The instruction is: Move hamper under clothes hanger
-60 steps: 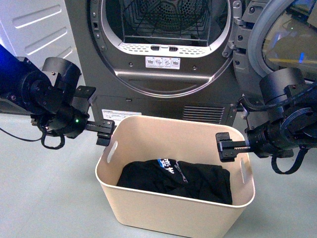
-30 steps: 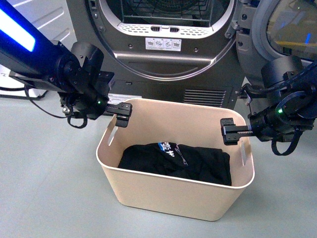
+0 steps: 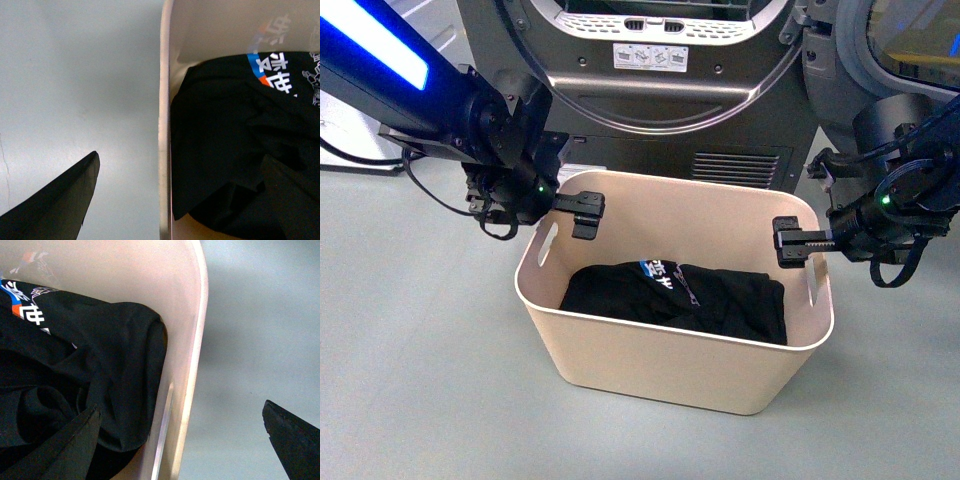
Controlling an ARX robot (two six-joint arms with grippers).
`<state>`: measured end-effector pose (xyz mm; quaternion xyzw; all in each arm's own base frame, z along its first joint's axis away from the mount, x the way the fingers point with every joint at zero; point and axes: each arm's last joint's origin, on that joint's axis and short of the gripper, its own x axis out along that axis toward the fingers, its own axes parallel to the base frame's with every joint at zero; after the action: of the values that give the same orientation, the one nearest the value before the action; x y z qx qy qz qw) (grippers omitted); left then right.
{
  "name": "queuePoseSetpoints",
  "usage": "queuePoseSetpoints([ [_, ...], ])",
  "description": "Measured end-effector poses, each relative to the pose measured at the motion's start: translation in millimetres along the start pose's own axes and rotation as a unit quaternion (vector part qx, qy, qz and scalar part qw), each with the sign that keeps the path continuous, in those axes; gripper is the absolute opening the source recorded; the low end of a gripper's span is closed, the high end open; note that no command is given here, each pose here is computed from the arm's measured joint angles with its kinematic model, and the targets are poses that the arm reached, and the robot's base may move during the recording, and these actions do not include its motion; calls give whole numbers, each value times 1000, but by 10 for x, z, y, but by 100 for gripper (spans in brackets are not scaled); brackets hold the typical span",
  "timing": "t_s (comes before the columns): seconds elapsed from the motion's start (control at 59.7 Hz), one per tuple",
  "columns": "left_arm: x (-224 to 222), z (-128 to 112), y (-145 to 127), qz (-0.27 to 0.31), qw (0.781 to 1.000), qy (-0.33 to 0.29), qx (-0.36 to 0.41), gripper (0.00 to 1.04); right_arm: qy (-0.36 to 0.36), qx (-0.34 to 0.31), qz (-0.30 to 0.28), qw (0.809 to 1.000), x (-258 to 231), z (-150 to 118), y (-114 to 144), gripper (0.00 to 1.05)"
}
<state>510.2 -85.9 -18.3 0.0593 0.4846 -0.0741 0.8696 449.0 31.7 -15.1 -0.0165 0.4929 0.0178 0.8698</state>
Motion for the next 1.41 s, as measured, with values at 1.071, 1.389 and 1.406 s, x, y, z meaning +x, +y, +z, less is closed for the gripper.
queuePoseSetpoints([
  [1.071, 22, -218, -98, -4, 998, 56, 4, 4, 42, 0, -21, 999, 13, -1, 59, 3],
  [1.389, -336, -84, -116, 2, 1000, 18, 7, 4, 22, 3, -7, 1000, -230, 44, 64, 3],
  [1.406, -346, -78, -116, 2, 1000, 16, 7, 4, 22, 4, -6, 1000, -233, 37, 66, 3],
])
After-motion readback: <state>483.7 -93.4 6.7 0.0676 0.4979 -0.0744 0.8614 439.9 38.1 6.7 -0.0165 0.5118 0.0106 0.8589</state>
